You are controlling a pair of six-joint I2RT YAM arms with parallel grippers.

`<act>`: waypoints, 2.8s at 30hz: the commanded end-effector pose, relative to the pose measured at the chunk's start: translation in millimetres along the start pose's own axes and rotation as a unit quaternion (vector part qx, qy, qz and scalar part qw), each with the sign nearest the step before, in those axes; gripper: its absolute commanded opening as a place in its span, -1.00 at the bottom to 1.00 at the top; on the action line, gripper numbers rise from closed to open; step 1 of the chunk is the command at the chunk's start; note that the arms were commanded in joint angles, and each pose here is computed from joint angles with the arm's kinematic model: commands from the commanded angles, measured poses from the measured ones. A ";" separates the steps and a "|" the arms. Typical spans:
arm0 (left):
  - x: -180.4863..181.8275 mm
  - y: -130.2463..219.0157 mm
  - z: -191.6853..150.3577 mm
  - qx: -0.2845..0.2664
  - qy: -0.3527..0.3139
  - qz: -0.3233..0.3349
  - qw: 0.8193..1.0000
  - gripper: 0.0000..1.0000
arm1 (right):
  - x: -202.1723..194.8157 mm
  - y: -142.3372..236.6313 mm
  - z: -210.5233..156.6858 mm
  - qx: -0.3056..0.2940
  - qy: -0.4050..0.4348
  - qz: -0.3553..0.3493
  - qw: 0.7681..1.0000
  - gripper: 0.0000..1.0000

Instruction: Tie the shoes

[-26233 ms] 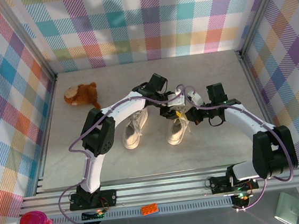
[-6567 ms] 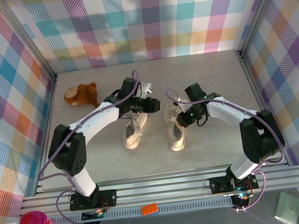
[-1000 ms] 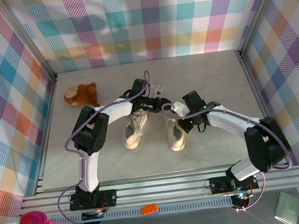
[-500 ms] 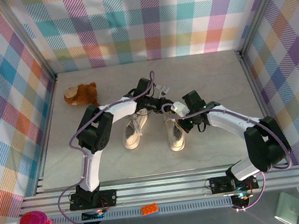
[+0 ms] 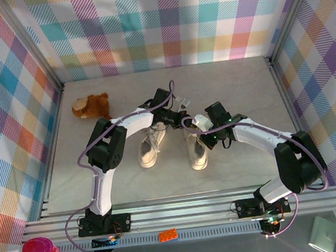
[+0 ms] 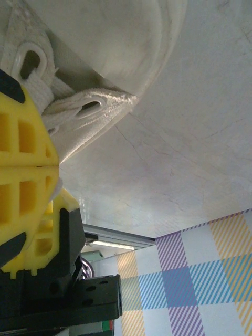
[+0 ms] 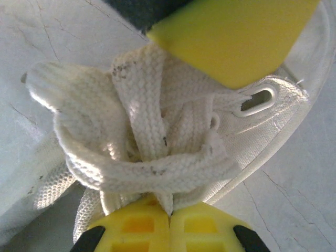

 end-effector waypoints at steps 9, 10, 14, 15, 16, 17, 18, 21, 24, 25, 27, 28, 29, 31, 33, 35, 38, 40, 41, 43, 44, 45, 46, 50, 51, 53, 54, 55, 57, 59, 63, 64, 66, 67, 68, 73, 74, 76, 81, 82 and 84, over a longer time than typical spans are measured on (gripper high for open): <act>-16.3 32.5 3.4 -0.086 -0.019 -0.002 0.996 -1.00 | 0.9 22.3 8.9 -0.026 -0.019 -0.010 0.999 -0.22; -16.0 33.0 2.7 -0.091 -0.018 -0.001 0.996 -1.00 | 1.3 24.9 9.7 -0.029 -0.025 -0.008 0.999 -0.16; -18.2 36.0 1.4 -0.108 -0.019 -0.002 0.994 -1.00 | 6.2 37.9 13.2 -0.039 -0.057 0.028 0.997 -0.06; -19.0 37.1 0.7 -0.112 -0.019 -0.002 0.994 -1.00 | 6.6 41.3 12.9 -0.041 -0.070 0.040 0.996 -0.05; -19.6 38.0 0.4 -0.116 -0.020 0.000 0.993 -1.00 | 6.6 44.7 12.3 -0.044 -0.082 0.051 0.994 -0.04; -19.8 38.3 -0.9 -0.118 -0.020 0.000 0.993 -1.00 | 5.8 49.5 11.9 -0.053 -0.101 0.065 0.991 -0.04; -20.9 39.0 -1.7 -0.120 -0.020 0.000 0.993 -1.00 | 4.5 54.1 11.1 -0.063 -0.121 0.079 0.988 -0.03; -22.5 40.8 -4.9 -0.127 -0.020 0.001 0.992 -1.00 | -2.1 63.6 5.5 -0.077 -0.190 0.101 0.974 0.00; -25.7 41.4 -8.3 -0.130 -0.020 0.002 0.991 -1.00 | -11.0 69.1 -1.5 -0.081 -0.256 0.108 0.957 0.01; -26.2 41.3 -9.0 -0.130 -0.020 0.003 0.991 -1.00 | -13.4 70.3 -3.8 -0.084 -0.274 0.111 0.952 0.01; -26.8 40.8 -10.6 -0.132 -0.019 0.004 0.991 -1.00 | -18.5 71.0 -9.0 -0.087 -0.312 0.111 0.940 0.01; -27.0 40.5 -11.2 -0.132 -0.018 0.005 0.991 -1.00 | -19.8 70.4 -11.3 -0.089 -0.325 0.115 0.934 0.01; -27.2 40.0 -11.8 -0.132 -0.017 0.005 0.991 -1.00 | -20.6 69.0 -13.0 -0.093 -0.335 0.122 0.930 0.01; -28.0 39.3 -12.4 -0.133 -0.016 0.004 0.991 -1.00 | -19.3 63.6 -15.8 -0.099 -0.345 0.132 0.924 0.02; -29.1 38.8 -13.0 -0.133 -0.016 0.005 0.991 -1.00 | -17.7 55.1 -19.4 -0.101 -0.354 0.145 0.919 0.03; -29.8 39.0 -13.6 -0.134 -0.015 0.007 0.991 -1.00 | -17.4 47.1 -22.8 -0.099 -0.363 0.152 0.914 0.03; -30.2 38.1 -15.9 -0.133 -0.014 0.009 0.991 -1.00 | -16.3 36.7 -24.3 -0.100 -0.373 0.173 0.906 0.03; -30.3 36.9 -17.6 -0.131 -0.013 0.010 0.991 -1.00 | -17.3 29.3 -26.7 -0.095 -0.380 0.175 0.904 0.02; -30.0 35.7 -18.8 -0.130 -0.012 0.011 0.991 -1.00 | -17.9 26.6 -26.9 -0.096 -0.381 0.176 0.903 0.01; -31.2 34.9 -19.8 -0.130 -0.010 0.011 0.991 -1.00 | -18.9 22.4 -27.2 -0.096 -0.384 0.178 0.901 0.00; -32.5 34.4 -20.5 -0.131 -0.011 0.011 0.991 -1.00 | -19.8 20.2 -27.2 -0.097 -0.384 0.177 0.901 -0.06; -33.3 34.3 -21.1 -0.131 -0.011 0.011 0.991 -1.00 | -20.8 18.6 -26.4 -0.098 -0.382 0.177 0.901 -0.12; -34.1 34.2 -21.3 -0.133 -0.010 0.011 0.991 -1.00 | -21.5 17.3 -25.8 -0.099 -0.381 0.179 0.902 -0.17; -38.4 36.3 -22.3 -0.139 -0.010 0.010 0.990 -1.00 | -25.5 10.8 -23.3 -0.102 -0.380 0.179 0.902 -0.42; -39.8 36.7 -22.9 -0.140 -0.010 0.009 0.990 -1.00 | -26.2 9.9 -22.4 -0.104 -0.379 0.179 0.902 -0.52; -42.1 38.2 -23.9 -0.142 -0.010 0.010 0.990 -1.00 | -26.5 10.9 -20.6 -0.108 -0.377 0.182 0.902 -0.72; -43.0 39.2 -24.6 -0.143 -0.010 0.010 0.990 -1.00 | -26.2 12.1 -20.6 -0.109 -0.376 0.181 0.902 -0.82; -43.6 40.1 -25.3 -0.144 -0.010 0.012 0.989 -1.00 | -26.2 14.1 -20.4 -0.110 -0.373 0.178 0.904 -0.89; -45.1 41.9 -26.1 -0.146 -0.012 0.015 0.989 -1.00 | -25.9 19.4 -21.9 -0.110 -0.367 0.162 0.909 -0.98; -45.7 43.2 -26.8 -0.147 -0.013 0.018 0.989 -1.00 | -25.9 25.0 -23.4 -0.109 -0.362 0.145 0.914 -1.00; -44.4 43.3 -28.7 -0.146 -0.012 0.023 0.989 -1.00 | -25.0 31.3 -27.0 -0.103 -0.357 0.125 0.920 -1.00; -43.5 43.0 -29.6 -0.145 -0.011 0.023 0.989 -1.00 | -24.9 32.1 -27.4 -0.101 -0.357 0.123 0.920 -1.00; -42.0 42.6 -30.8 -0.145 -0.009 0.025 0.989 -1.00 | -24.2 34.0 -26.8 -0.104 -0.356 0.125 0.920 -1.00; -41.9 42.2 -31.7 -0.145 -0.009 0.026 0.989 -1.00 | -24.1 34.8 -26.4 -0.105 -0.356 0.125 0.920 -1.00; -40.3 41.8 -33.2 -0.143 -0.007 0.028 0.989 -1.00 | -23.9 35.5 -26.4 -0.105 -0.355 0.125 0.920 -1.00; -36.8 41.1 -38.7 -0.140 -0.003 0.034 0.990 -1.00 | -22.6 35.3 -27.5 -0.097 -0.351 0.129 0.922 -1.00; -36.9 40.2 -39.7 -0.139 -0.002 0.033 0.990 -1.00 | -22.3 35.5 -25.9 -0.099 -0.349 0.135 0.922 -1.00; -38.6 37.6 -41.5 -0.137 -0.004 0.034 0.990 -1.00 | -21.2 37.3 -21.1 -0.104 -0.345 0.152 0.920 -1.00; -40.6 30.9 -44.5 -0.134 -0.005 0.032 0.990 -1.00 | -17.7 41.5 -8.3 -0.102 -0.334 0.175 0.921 -1.00; -41.2 31.2 -44.7 -0.135 -0.005 0.033 0.990 -1.00 | -17.1 41.8 -6.6 -0.097 -0.333 0.176 0.921 -1.00; -40.4 32.7 -46.7 -0.137 -0.005 0.039 0.990 -1.00 | -16.8 41.5 -7.1 -0.077 -0.336 0.163 0.924 -1.00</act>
Point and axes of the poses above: each hand's point on the last joint's axis, 136 mm out from that joint toward the fingers, its own y axis back along the fingers, its own x axis along the line the jaws close on, z = x × y, the point moved 8 cm from there along y, back along the fingers, and after that the axes turned 2 degrees about y, right-handed, at the moved point
